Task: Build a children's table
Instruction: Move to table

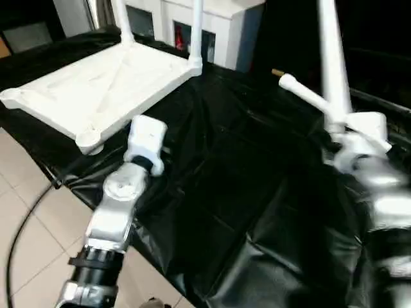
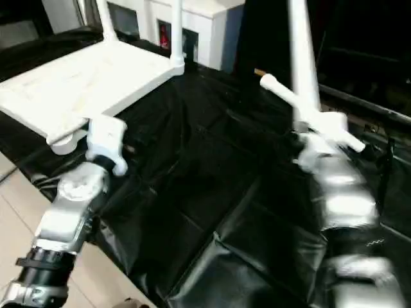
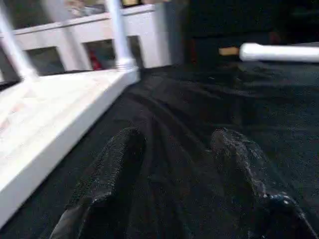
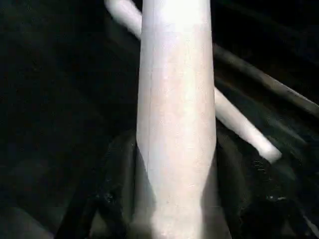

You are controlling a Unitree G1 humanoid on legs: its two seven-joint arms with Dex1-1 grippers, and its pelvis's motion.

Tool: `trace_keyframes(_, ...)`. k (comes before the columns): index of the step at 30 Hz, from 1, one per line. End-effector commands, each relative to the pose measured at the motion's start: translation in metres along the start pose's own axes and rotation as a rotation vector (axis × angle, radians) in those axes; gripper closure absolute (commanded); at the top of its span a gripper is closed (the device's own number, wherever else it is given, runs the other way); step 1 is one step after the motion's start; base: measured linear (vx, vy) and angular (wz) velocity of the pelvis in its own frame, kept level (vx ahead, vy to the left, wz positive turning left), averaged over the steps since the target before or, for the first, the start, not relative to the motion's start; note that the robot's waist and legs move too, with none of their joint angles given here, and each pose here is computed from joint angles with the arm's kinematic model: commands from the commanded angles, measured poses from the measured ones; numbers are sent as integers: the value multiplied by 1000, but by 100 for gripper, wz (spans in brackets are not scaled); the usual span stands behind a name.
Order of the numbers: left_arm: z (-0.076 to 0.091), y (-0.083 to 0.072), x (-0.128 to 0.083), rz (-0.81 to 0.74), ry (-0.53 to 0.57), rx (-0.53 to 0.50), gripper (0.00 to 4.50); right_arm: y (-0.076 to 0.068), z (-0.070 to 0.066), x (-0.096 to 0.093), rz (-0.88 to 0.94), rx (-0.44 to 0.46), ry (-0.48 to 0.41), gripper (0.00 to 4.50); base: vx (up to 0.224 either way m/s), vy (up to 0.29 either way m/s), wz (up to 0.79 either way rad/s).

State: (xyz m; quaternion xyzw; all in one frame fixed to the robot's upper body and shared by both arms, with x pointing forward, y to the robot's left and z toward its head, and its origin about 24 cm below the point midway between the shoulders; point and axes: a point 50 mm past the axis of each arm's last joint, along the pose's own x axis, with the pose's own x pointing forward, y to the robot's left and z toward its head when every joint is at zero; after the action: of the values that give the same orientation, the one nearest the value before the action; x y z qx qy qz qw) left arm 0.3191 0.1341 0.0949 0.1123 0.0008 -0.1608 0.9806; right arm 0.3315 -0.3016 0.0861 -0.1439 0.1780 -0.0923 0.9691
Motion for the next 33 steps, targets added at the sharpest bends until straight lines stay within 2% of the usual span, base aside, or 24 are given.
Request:
trace_keyframes(1, 1, -5, -2, -53, 8, 14, 186, -22, 3, 1, -29, -75, 47, 257, 0, 0, 0)
trace_keyframes(2, 1, -6, -2, -60, 8, 15, 186, -26, 2, 1, -33, -87, 59, 257, 0, 0, 0)
trace_keyframes(5, 2, -13, -4, -127, 11, 20, 186, -65, -1, -3, -90, -213, 149, 257, 0, 0, 0)
trace_keyframes(7, 1, -17, -6, -160, 14, 27, 186, -83, -3, -6, -107, -276, 199, 257, 0, 0, 0)
trace_keyframes(10, 0, -25, -8, -233, 21, 44, 186, -102, -9, -11, -120, -380, 271, 257, 0, 0, 0)
trace_keyframes(11, 0, -26, -9, -240, 22, 45, 186, -103, -10, -12, -121, -387, 275, 257, 0, 0, 0)
trace_keyframes(13, -1, -33, -12, -310, 32, 66, 186, -115, -16, -17, -126, -445, 324, 257, 0, 0, 0)
trace_keyframes(15, -1, -34, -13, -321, 35, 69, 186, -118, -18, -19, -129, -469, 340, 257, 0, 0, 0)
trace_keyframes(16, -1, -35, -14, -337, 43, 71, 186, -125, -22, -22, -143, -529, 377, 257, 0, 0, 0)
trace_keyframes(20, -1, -37, -16, -363, 48, 75, 186, -133, -24, -25, -160, -584, 416, 257, 0, 0, 0)
trace_keyframes(25, 0, -39, -18, -382, 51, 80, 186, -137, -25, -26, -169, -626, 437, 257, 0, 0, 0)
trace_keyframes(33, 8, -44, -25, -486, 18, 62, 186, -141, -26, -27, -173, -767, 464, 257, 0, 0, 0)
